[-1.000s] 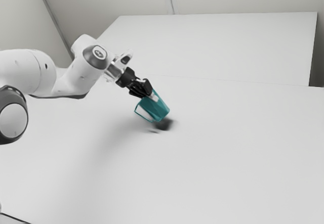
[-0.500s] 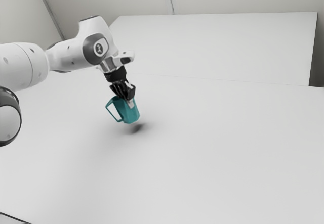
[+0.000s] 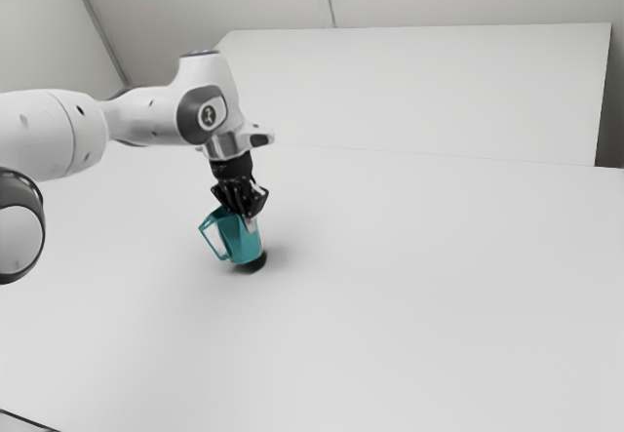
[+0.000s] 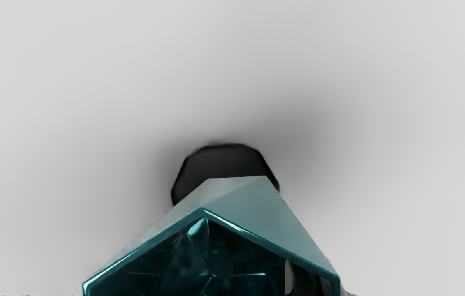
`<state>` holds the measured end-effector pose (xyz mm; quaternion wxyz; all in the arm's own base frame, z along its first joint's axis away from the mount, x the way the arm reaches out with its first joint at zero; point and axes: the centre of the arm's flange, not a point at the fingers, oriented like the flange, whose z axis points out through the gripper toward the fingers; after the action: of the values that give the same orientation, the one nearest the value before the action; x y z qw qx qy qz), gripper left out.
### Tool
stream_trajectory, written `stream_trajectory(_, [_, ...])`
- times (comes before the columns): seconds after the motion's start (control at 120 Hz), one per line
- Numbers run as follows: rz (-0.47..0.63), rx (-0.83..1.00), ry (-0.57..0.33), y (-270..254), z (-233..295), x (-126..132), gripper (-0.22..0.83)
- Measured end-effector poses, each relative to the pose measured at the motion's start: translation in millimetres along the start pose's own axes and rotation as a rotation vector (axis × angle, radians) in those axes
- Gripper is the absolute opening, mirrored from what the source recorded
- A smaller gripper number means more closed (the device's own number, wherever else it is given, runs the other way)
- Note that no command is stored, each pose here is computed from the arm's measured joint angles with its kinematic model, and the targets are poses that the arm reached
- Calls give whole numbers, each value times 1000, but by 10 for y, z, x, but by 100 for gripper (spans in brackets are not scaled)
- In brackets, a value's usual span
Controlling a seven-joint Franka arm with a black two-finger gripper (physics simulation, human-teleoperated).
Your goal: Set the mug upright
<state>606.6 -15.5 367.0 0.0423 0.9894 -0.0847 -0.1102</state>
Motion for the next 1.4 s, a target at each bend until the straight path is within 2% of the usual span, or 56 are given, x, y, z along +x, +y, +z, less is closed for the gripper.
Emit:
stream_trajectory(0.35, [-98,10,-37,24,206,18,-16])
stream_trajectory(0.6, [-144,7,-44,104,284,10,12])
stream_trajectory(0.758, [-165,5,-37,148,257,-2,36])
stream_trajectory(0.867, [-177,5,-18,175,154,-19,46])
stream_trajectory(1.083, [-195,10,39,217,-217,-100,56])
stream_trajectory(1.4, [-211,12,75,268,-986,-208,60])
